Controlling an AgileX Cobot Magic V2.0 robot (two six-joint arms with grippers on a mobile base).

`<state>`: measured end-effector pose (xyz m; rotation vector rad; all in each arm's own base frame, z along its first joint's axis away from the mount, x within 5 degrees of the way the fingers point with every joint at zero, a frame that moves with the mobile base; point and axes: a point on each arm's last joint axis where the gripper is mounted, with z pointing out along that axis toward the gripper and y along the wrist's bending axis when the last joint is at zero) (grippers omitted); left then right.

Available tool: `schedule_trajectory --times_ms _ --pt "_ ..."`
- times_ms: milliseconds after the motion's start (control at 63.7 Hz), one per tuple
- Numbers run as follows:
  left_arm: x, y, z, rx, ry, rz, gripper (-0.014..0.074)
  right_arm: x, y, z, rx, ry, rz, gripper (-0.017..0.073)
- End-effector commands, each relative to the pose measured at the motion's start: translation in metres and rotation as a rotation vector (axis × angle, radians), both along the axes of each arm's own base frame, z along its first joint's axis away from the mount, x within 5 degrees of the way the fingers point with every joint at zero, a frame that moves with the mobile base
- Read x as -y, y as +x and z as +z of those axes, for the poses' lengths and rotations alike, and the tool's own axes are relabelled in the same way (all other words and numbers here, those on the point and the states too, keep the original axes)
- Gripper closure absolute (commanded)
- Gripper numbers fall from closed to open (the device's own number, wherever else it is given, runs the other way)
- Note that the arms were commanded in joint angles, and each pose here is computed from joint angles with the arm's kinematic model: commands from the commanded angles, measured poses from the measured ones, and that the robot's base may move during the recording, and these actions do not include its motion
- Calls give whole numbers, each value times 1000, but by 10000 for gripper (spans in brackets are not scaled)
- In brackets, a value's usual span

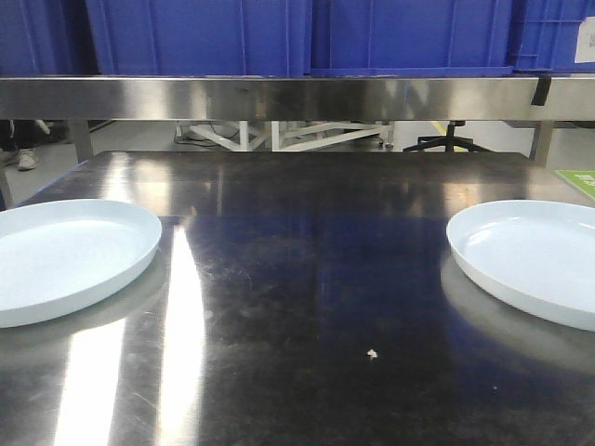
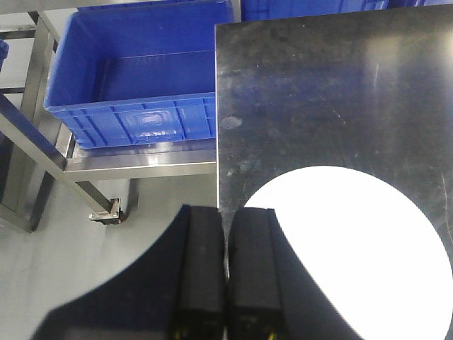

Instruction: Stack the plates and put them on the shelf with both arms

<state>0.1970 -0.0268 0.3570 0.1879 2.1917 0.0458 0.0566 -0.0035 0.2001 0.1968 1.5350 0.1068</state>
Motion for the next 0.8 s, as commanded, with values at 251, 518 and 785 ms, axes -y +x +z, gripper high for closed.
schedule_trajectory --times_ms 251,518,785 --pt "2 1 18 106 -13 -19 498 -2 -8 35 335 -49 4 511" --pt "1 -1 15 61 -7 -11 498 2 6 81 -171 -156 2 511" --pt "2 -1 16 74 -9 -13 498 2 88 105 -427 -155 33 511"
